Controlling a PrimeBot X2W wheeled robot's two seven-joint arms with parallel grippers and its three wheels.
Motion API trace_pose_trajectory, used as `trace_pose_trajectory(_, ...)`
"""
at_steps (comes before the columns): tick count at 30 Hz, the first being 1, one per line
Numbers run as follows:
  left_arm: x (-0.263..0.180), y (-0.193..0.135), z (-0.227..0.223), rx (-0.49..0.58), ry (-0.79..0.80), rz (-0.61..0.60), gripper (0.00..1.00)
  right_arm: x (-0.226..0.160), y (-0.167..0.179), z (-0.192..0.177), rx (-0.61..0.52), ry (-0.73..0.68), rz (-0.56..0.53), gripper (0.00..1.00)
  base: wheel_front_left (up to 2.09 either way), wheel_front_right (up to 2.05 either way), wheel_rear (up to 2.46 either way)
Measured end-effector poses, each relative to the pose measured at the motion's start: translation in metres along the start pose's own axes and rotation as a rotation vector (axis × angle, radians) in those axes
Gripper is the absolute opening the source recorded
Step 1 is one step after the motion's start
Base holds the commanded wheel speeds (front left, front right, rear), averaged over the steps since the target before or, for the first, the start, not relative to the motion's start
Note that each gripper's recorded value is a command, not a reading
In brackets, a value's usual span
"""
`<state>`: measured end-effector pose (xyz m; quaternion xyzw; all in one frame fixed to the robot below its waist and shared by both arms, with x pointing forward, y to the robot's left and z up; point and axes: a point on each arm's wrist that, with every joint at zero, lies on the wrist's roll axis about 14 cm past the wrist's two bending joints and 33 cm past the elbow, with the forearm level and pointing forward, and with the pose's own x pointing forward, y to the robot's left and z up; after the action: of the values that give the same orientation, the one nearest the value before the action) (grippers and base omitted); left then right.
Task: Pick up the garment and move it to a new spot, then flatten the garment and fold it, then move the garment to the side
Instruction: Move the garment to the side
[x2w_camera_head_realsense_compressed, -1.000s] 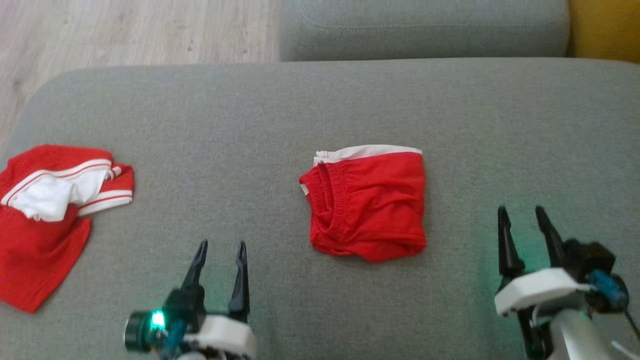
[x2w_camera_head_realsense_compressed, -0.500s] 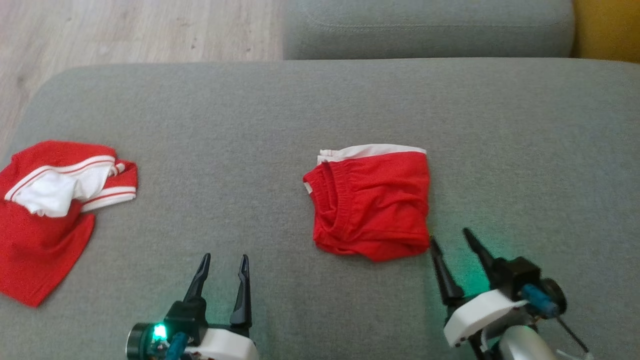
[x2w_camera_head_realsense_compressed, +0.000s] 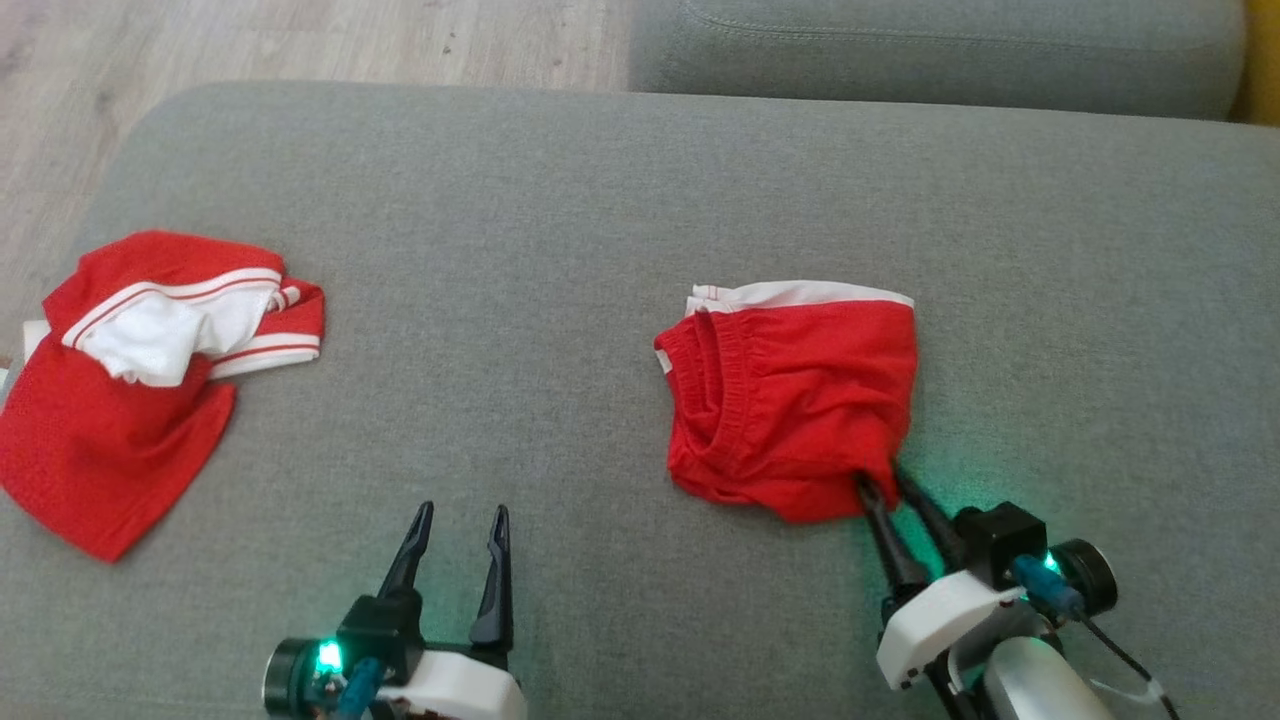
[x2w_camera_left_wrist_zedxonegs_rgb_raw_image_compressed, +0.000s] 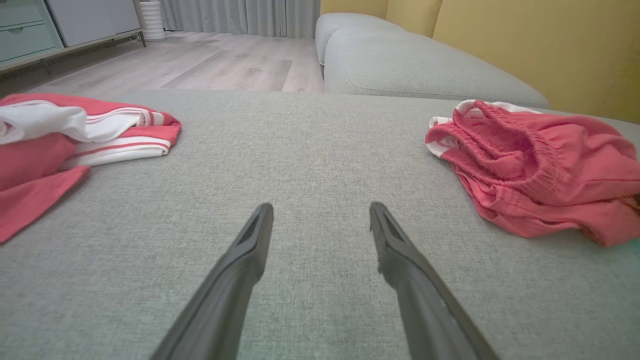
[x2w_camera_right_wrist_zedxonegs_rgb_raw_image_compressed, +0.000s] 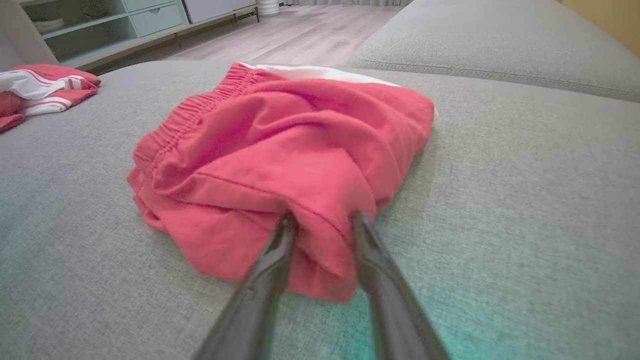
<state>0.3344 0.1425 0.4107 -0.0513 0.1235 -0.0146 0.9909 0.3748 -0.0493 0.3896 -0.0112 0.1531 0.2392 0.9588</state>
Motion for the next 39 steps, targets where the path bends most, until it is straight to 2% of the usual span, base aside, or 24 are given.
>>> trace_pose_trajectory(7,0.002,-0.004,0.004,-0.004,-0.011,-0.011,1.00,-0.011,0.010,-0.006,0.003,0.005,0.024,0.00,0.00,0.00,0.00)
trace_pose_trajectory(12,0.006,-0.012,0.004,0.000,-0.010,-0.040,1.00,-0.044,0.009,-0.042,0.059,0.091,-0.005,0.00,0.00,0.00,0.00)
trace_pose_trajectory(13,0.007,-0.014,0.004,0.001,-0.009,-0.047,1.00,-0.047,0.008,-0.045,0.072,0.092,-0.014,0.17,0.00,0.00,0.00)
trace_pose_trajectory(14,0.008,-0.016,0.004,0.002,-0.007,-0.053,1.00,-0.048,0.006,-0.044,0.086,0.088,-0.022,0.17,0.00,0.00,0.00)
trace_pose_trajectory(16,0.010,-0.019,0.003,0.004,-0.004,-0.064,1.00,-0.048,0.004,-0.039,0.112,0.067,-0.036,1.00,0.00,0.00,0.00)
trace_pose_trajectory(21,0.014,-0.020,0.003,0.004,-0.003,-0.067,1.00,-0.047,-0.012,-0.013,0.145,-0.025,-0.078,1.00,0.00,0.00,0.00)
trace_pose_trajectory(29,0.019,-0.011,0.012,0.026,-0.029,-0.039,1.00,-0.061,-0.072,0.063,0.202,-0.296,-0.241,1.00,0.00,0.00,0.00)
trace_pose_trajectory(34,0.020,-0.005,0.022,0.054,-0.063,-0.025,1.00,-0.072,-0.103,0.066,0.222,-0.325,-0.358,1.00,0.00,0.00,0.00)
trace_pose_trajectory(39,0.019,-0.006,0.026,0.076,-0.076,-0.032,1.00,-0.072,-0.109,0.047,0.224,-0.267,-0.400,1.00,0.00,0.00,0.00)
